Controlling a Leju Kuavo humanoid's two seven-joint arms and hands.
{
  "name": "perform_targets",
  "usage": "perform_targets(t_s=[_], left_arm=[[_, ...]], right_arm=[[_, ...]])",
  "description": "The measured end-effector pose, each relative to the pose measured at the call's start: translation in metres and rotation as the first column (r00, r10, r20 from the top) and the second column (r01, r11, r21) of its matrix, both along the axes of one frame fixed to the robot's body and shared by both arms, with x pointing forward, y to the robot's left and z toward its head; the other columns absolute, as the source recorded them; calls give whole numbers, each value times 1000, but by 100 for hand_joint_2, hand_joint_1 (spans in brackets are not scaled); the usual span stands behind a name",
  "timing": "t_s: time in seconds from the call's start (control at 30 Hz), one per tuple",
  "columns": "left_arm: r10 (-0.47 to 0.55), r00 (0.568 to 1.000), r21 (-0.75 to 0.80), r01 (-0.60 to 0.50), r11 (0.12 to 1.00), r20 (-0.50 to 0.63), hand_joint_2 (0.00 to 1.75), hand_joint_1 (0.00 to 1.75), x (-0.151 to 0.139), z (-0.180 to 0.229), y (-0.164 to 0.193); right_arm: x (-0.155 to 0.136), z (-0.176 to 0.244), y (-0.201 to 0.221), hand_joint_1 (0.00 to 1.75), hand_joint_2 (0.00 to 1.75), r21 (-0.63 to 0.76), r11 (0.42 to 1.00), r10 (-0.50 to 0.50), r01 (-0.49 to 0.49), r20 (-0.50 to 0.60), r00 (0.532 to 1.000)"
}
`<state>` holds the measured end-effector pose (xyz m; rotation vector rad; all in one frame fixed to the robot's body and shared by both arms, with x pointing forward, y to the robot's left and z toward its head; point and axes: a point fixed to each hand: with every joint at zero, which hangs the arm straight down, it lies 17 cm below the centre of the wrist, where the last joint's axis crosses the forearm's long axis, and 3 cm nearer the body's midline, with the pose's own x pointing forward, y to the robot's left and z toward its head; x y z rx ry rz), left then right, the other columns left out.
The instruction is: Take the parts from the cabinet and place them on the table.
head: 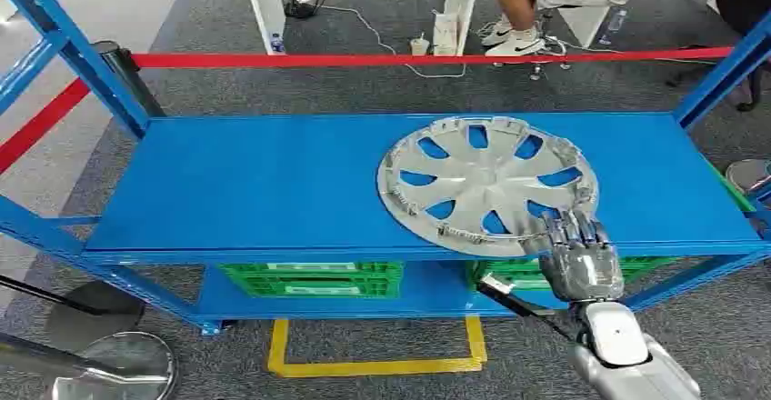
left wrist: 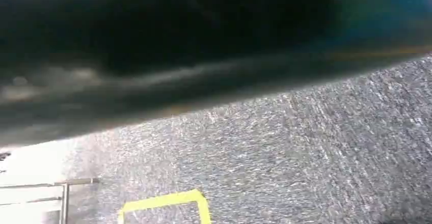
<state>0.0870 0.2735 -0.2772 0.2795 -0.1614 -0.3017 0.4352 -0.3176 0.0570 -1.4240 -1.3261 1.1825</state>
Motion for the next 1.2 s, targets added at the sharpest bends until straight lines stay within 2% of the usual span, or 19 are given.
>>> perform_targets(t_s=[0.03,0.07,0.17,0.67,1.2], left_arm=[[1,1000,1,-1,1000,-2,0,0,0,0,0],[1,1000,2,-1,1000,-2,0,0,0,0,1],[2,1000,4,-2,1000,-2,0,0,0,0,2],[12,1000,7,-12,1000,-5,0,0,-2,0,4],[18,1000,12,-18,1000,-5,0,0,-2,0,6]], right_arm=[[0,0,-1,70,175,0,1000,-2,2,0,1000],[0,0,-2,148,175,-1,1000,-3,3,-1,1000],[1,0,-3,173,175,-1,1000,-6,6,0,1000],[10,7,-3,175,175,13,1000,8,-8,4,1000],[5,2,-1,175,175,27,999,17,-17,-12,1000]])
